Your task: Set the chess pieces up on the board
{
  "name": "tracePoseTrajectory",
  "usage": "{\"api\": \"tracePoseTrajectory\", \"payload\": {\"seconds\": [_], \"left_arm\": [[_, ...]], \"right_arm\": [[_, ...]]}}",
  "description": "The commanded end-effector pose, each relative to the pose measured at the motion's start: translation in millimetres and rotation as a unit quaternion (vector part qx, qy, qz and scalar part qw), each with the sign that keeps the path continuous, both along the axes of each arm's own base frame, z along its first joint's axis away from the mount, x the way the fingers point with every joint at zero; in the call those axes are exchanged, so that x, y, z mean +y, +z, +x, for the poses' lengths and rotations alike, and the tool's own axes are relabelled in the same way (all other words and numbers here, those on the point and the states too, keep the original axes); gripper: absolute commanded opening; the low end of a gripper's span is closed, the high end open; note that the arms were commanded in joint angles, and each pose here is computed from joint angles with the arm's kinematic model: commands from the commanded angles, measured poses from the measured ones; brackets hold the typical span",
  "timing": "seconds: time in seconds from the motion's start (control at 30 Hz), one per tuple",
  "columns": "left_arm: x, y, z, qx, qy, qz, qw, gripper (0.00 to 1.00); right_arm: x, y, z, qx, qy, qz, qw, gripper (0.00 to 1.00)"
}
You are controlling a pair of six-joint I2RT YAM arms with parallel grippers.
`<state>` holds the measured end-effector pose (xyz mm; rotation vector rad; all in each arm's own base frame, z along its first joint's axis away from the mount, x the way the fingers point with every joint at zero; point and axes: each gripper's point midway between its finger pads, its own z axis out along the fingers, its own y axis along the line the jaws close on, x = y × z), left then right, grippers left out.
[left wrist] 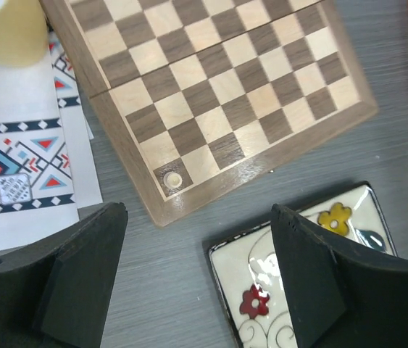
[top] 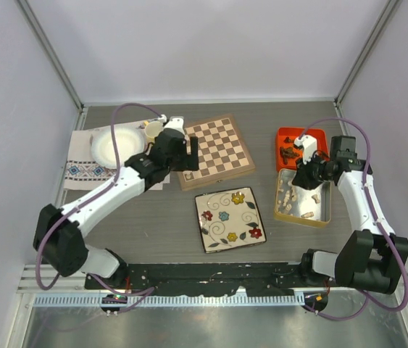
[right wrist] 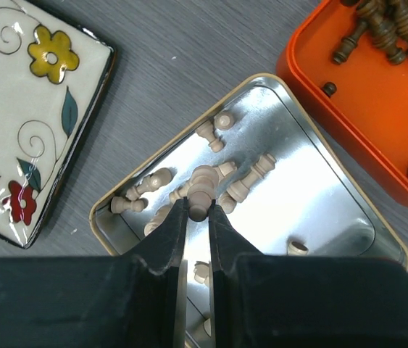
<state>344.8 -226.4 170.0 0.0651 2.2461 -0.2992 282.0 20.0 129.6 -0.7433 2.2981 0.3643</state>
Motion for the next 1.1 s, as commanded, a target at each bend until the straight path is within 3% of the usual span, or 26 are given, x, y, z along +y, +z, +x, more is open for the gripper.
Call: {"api": "tracePoseTrajectory", "payload": {"seconds": [0.0, 0.13, 0.37, 0.5, 0.83, 1.0, 1.07], "left_arm": [[7, 40, -16, -0.039, -0.053, -0.008, 0.998, 0.86], [5, 57, -42, -0.065, -0.126, -0.025, 0.990, 0.86], [3, 96, -94, -0.155, -0.248, -0.071, 0.954, 0.87], [14, 102, -115, -0.204, -0.302, -0.031, 0.931, 0.89], [42, 89, -144, -0.259, -0.328, 0.019, 0.908, 0.92], [57, 73, -147, -0.266, -0.316, 0.043, 0.910, 0.93], [62, 68, -148, -0.271, -0.309, 0.049, 0.910, 0.93]], "right_arm": [[11, 26, -2, -0.009, 0.063, 0.015, 0.998, 0.03], [35, 41, -22, -0.006, 0.175, 0.049, 0.983, 0.03], [79, 49, -61, 0.010, 0.347, 0.087, 0.934, 0.04], [102, 46, -68, -0.020, 0.436, 0.081, 0.896, 0.08], [157, 59, -63, -0.040, 0.533, 0.073, 0.842, 0.09], [189, 65, -71, -0.059, 0.579, 0.073, 0.810, 0.10], [199, 66, -66, -0.060, 0.579, 0.071, 0.810, 0.10]]}}
